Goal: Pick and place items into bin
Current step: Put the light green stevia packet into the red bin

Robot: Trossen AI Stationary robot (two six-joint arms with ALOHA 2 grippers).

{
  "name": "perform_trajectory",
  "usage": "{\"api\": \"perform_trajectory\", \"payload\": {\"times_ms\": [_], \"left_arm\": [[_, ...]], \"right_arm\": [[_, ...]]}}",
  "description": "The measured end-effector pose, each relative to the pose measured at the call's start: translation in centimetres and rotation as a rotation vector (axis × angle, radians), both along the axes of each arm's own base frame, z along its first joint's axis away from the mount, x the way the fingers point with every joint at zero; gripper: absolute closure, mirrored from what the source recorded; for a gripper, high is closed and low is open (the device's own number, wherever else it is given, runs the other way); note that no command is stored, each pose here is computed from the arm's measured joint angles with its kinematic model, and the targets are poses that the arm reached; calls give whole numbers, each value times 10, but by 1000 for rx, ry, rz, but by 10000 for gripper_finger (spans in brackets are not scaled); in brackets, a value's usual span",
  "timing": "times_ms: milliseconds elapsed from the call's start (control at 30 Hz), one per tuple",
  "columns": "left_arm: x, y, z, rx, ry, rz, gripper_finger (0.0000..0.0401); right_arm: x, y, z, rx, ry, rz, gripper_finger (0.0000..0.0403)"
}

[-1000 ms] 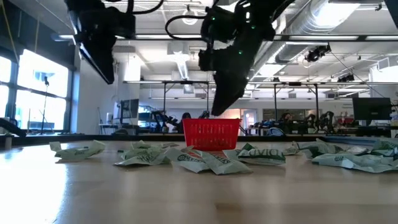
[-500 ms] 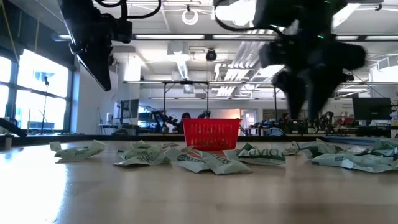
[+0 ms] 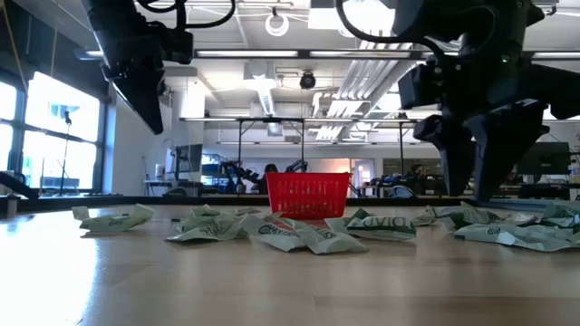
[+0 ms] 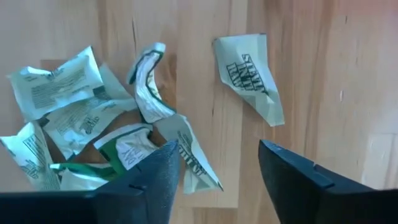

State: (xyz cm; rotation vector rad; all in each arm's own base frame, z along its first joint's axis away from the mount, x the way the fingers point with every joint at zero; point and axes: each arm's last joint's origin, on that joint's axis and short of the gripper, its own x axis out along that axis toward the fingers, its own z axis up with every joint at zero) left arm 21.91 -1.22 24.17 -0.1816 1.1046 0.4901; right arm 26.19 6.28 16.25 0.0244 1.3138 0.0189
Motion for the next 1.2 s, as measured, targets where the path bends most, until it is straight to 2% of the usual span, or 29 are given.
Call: {"api": "perform_trajectory", "payload": {"times_ms": [167, 267, 467, 600, 867, 1067, 1200], "left_arm": [[0, 0, 0, 1, 1, -2, 261], [0, 0, 0, 1, 4, -1, 261], [0, 0, 0, 0, 4, -1, 261], [0, 0, 0, 0, 3, -1, 261], [0, 0, 0, 0, 3, 0, 261], [0, 0, 0, -4, 0, 8, 261], [0, 0, 0, -5, -5, 9, 261]], "right_arm": [[5, 4, -1, 37, -38, 16, 202], [6, 10, -9, 62, -5, 43, 198], [5, 16, -19, 28, 33, 27, 188], [6, 13, -18, 19, 30, 3, 200], [5, 10, -19, 47, 57, -2, 264], [5, 9, -18, 97, 77, -34, 344], [11, 9, -7, 64, 75, -38, 395]]}}
